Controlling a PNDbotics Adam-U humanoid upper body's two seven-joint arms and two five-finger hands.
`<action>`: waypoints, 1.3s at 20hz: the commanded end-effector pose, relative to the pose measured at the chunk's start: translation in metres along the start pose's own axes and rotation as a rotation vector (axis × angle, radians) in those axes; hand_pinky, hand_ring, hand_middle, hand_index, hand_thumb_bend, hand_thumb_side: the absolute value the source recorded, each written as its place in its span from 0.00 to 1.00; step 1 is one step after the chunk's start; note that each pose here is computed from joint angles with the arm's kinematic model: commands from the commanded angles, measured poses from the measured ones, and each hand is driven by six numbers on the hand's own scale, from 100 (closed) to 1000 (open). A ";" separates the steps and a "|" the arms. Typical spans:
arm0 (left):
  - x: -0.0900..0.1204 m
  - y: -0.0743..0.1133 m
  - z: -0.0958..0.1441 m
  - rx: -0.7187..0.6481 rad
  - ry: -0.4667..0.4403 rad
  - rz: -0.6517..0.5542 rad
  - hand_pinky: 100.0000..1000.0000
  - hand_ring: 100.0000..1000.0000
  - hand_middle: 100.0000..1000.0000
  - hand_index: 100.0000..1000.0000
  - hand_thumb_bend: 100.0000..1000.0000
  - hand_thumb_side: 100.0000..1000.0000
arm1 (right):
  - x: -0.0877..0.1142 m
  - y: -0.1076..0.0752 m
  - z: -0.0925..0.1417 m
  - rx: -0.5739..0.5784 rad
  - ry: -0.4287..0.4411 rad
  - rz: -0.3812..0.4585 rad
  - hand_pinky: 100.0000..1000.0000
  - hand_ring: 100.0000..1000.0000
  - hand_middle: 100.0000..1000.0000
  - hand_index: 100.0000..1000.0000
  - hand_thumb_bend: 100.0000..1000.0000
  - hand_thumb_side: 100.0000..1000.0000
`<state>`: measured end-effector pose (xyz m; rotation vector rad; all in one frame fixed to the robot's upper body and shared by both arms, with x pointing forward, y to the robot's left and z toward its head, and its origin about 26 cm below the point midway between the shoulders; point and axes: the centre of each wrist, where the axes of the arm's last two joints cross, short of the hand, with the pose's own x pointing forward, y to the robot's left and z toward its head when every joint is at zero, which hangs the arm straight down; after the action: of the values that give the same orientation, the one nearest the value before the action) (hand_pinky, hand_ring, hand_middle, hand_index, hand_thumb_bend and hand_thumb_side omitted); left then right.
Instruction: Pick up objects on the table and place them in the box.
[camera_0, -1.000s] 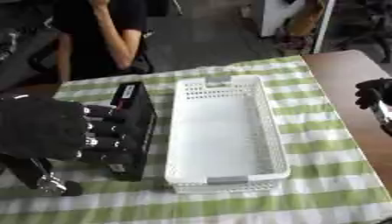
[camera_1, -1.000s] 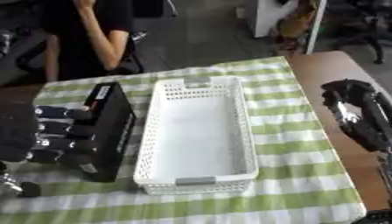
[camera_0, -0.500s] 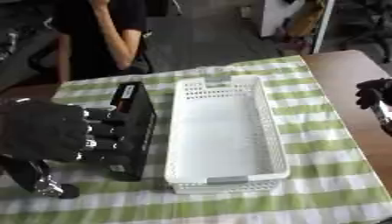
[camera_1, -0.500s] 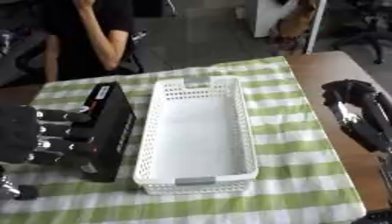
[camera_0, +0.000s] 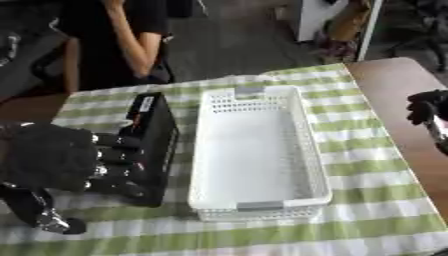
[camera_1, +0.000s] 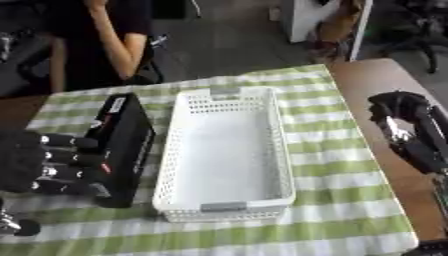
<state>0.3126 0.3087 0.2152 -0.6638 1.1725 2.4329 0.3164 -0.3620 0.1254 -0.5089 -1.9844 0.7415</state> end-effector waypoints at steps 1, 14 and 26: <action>-0.004 0.000 0.010 -0.036 0.021 -0.011 0.95 0.97 0.89 1.00 1.00 0.80 | 0.003 -0.009 -0.002 -0.002 -0.013 0.024 0.45 0.49 0.51 0.69 0.16 0.72; -0.006 -0.008 0.009 -0.058 0.035 -0.042 0.95 0.96 0.88 1.00 1.00 0.79 | 0.002 -0.009 -0.001 0.004 -0.014 0.024 0.45 0.49 0.51 0.69 0.15 0.72; -0.016 -0.010 -0.004 -0.031 0.043 -0.084 0.95 0.96 0.88 1.00 1.00 0.79 | 0.002 -0.008 -0.001 0.015 -0.015 0.019 0.45 0.49 0.51 0.69 0.15 0.72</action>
<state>0.3307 0.3074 0.2068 -0.7342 1.1321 2.3925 0.3166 -0.3623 0.1248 -0.4997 -1.9823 0.7549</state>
